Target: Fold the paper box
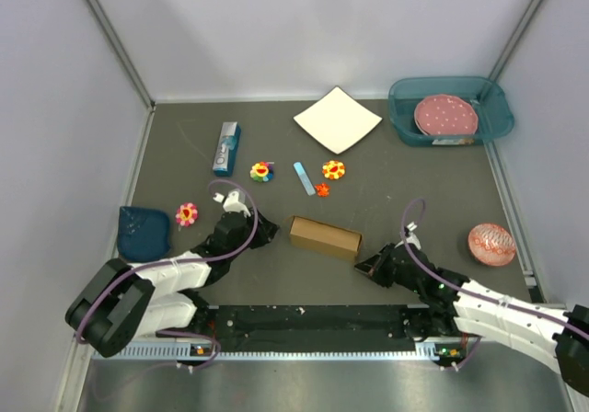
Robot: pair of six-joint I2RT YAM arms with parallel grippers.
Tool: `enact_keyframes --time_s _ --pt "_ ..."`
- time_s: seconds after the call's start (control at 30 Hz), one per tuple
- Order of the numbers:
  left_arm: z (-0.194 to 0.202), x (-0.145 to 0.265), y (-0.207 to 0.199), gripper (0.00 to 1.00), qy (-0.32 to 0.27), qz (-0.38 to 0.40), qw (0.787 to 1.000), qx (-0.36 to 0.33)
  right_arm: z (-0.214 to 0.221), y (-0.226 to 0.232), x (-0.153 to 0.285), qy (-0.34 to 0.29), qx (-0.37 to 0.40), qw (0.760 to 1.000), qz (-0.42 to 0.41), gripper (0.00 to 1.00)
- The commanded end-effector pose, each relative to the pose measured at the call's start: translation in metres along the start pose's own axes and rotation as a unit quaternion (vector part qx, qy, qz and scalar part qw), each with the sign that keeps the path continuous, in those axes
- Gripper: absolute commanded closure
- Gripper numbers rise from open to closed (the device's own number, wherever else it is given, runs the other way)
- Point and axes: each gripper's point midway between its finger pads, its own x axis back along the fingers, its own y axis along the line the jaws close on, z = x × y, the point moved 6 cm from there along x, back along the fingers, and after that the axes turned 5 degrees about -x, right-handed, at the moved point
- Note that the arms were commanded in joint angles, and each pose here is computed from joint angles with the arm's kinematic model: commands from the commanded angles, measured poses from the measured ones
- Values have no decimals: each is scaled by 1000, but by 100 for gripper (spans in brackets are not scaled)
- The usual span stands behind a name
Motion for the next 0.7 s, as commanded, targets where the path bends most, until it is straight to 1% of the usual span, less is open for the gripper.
enact_keyframes --time_s 0.0,0.1,0.17,0.47,0.67 --pt "-12 -1 -10 63 -20 19 1000 1 -6 -17 -4 -34 9 999 30 100" --pt "-12 -1 -10 63 -22 19 1000 -4 -14 -17 -5 -66 7 997 29 100" --pt "-11 -1 -9 63 -21 18 1000 -5 -19 -15 -6 -77 4 997 24 100" --pt "-9 -2 -8 63 -17 19 1000 -3 -32 -9 -7 -90 14 995 28 100" --pt "-5 -5 -11 63 -5 34 999 4 -42 -3 -11 -97 11 995 9 100"
